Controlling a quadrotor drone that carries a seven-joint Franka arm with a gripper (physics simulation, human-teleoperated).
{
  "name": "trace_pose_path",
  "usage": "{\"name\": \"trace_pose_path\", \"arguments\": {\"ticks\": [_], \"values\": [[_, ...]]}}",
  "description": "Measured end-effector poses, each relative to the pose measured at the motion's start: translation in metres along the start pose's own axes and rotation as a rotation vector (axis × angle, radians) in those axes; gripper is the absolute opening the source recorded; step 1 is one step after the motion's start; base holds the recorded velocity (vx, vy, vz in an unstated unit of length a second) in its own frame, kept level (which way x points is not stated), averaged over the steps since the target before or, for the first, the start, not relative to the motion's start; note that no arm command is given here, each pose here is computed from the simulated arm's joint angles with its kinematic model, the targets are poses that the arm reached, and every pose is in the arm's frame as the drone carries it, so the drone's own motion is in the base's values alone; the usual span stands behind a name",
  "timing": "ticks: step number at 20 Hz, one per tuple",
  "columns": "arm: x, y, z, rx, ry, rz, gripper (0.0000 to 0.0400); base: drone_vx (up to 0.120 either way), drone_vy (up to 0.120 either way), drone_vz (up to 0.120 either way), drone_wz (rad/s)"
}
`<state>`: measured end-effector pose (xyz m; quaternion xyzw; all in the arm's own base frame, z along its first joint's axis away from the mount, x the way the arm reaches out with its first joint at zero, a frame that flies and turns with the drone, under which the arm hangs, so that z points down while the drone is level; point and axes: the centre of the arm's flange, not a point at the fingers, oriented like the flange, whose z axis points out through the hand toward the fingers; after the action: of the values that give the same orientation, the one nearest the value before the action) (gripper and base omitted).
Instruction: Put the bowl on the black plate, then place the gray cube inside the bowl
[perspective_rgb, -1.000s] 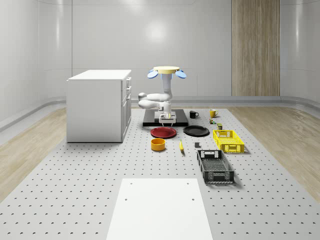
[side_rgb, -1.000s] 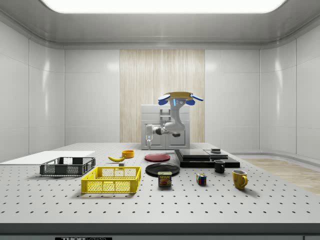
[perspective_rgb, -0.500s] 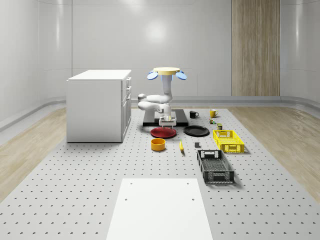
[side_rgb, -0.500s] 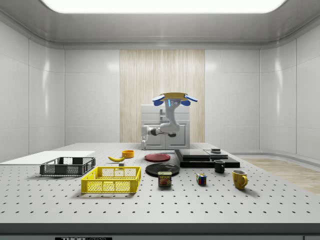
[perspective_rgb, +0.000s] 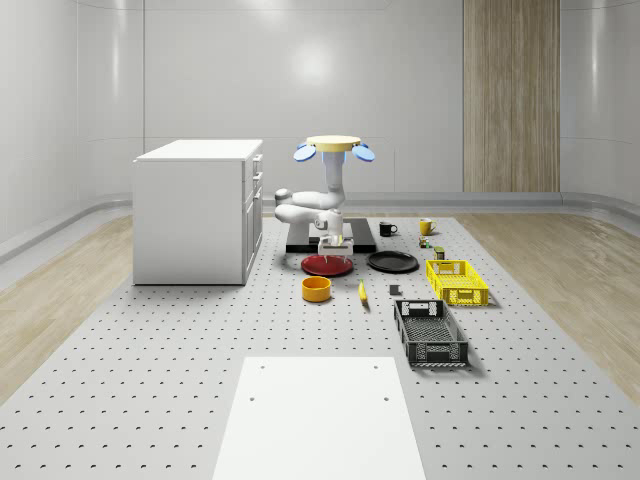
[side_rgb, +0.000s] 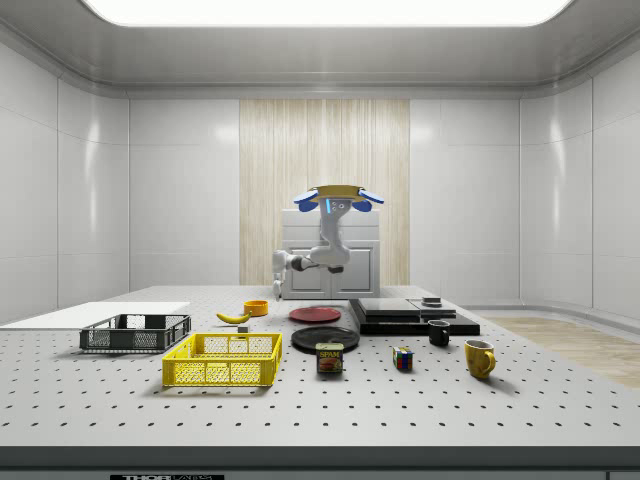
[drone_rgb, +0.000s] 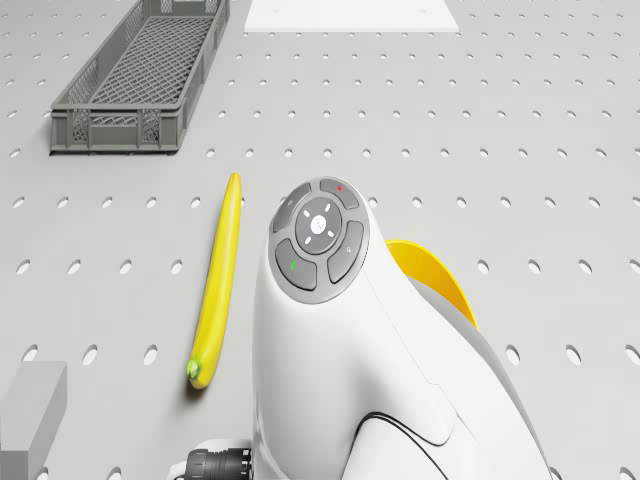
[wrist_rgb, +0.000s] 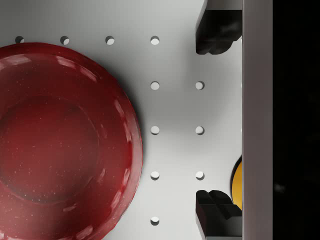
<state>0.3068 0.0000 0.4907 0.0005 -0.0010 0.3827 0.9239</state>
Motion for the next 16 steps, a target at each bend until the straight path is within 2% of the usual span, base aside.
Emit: {"name": "trace_pose_path", "arguments": {"ticks": [16], "values": [[0.0000,0.0000,0.0000,0.000,0.000,0.000,0.0400,0.120,-0.005,0.000,0.000]]}}
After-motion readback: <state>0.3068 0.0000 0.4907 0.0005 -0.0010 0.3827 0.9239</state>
